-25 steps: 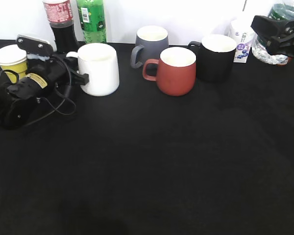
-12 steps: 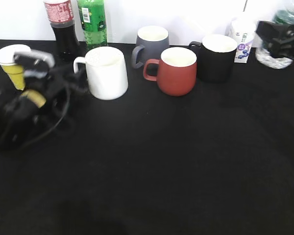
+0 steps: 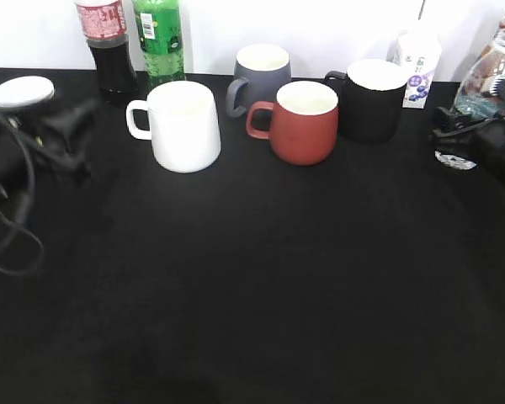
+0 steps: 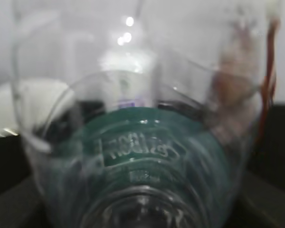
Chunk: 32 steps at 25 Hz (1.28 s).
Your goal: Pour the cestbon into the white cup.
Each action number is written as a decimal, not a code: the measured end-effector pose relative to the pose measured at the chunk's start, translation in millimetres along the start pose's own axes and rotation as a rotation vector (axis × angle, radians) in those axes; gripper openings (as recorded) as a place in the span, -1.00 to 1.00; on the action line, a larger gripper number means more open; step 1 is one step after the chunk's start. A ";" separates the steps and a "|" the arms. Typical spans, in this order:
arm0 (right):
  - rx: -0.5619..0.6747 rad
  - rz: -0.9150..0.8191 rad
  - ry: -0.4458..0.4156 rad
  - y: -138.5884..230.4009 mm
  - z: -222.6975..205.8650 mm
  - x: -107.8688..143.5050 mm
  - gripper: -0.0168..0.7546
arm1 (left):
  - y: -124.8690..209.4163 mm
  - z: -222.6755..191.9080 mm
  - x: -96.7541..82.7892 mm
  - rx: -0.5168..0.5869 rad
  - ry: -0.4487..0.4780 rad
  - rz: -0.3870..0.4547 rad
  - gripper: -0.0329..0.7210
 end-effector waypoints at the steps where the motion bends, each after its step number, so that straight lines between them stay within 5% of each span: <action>1: -0.007 0.008 0.000 -2.5 -2.2 0.0 0.32 | -8.7 1.4 -1.1 -0.023 0.004 -0.006 0.11; 7: 0.113 -0.020 0.061 17.2 -3.3 -11.4 0.64 | -43.6 10.7 -3.2 -0.085 0.006 -0.033 0.11; 9: 0.207 -0.048 0.106 33.3 8.3 -18.5 0.65 | -49.0 14.1 -6.3 -0.076 0.018 -0.050 0.11; 15: 0.213 -0.075 0.085 21.2 50.9 -10.2 0.64 | -57.4 19.4 -7.7 -0.067 0.020 -0.065 0.11; 17: 0.320 -0.140 0.107 27.3 87.6 -8.4 0.61 | -36.5 26.5 -4.8 0.111 -0.004 0.080 0.11; 22: 0.645 -0.314 0.190 -9.7 145.5 1.8 0.59 | -12.4 54.1 -1.8 0.641 -0.150 0.156 0.11; 25: 0.715 -0.351 0.126 -61.2 186.3 24.3 0.59 | -34.7 96.8 -23.8 0.743 -0.119 0.147 0.11; 27: 0.651 -0.293 0.066 -96.6 232.1 34.2 0.59 | -51.2 133.7 -32.9 0.759 -0.092 0.148 0.11; 30: 0.544 -0.204 0.043 -123.4 304.1 36.9 0.59 | -73.8 189.4 -26.0 0.714 -0.104 0.156 0.11; 32: 0.458 -0.167 0.034 -118.8 341.5 36.4 0.59 | -59.0 225.0 -23.7 0.732 -0.088 0.118 0.11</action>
Point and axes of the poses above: a point on each arm's last joint axis where the gripper is mounted, z pointing back along that axis away from the gripper, x along the wrist's bending axis when the last joint is at zero, y = z × x, the point moved 10 cm from there along -z, pointing out along that axis toward the gripper, and after that the axes turned 2 degrees about -z, right-handed, at the moved point
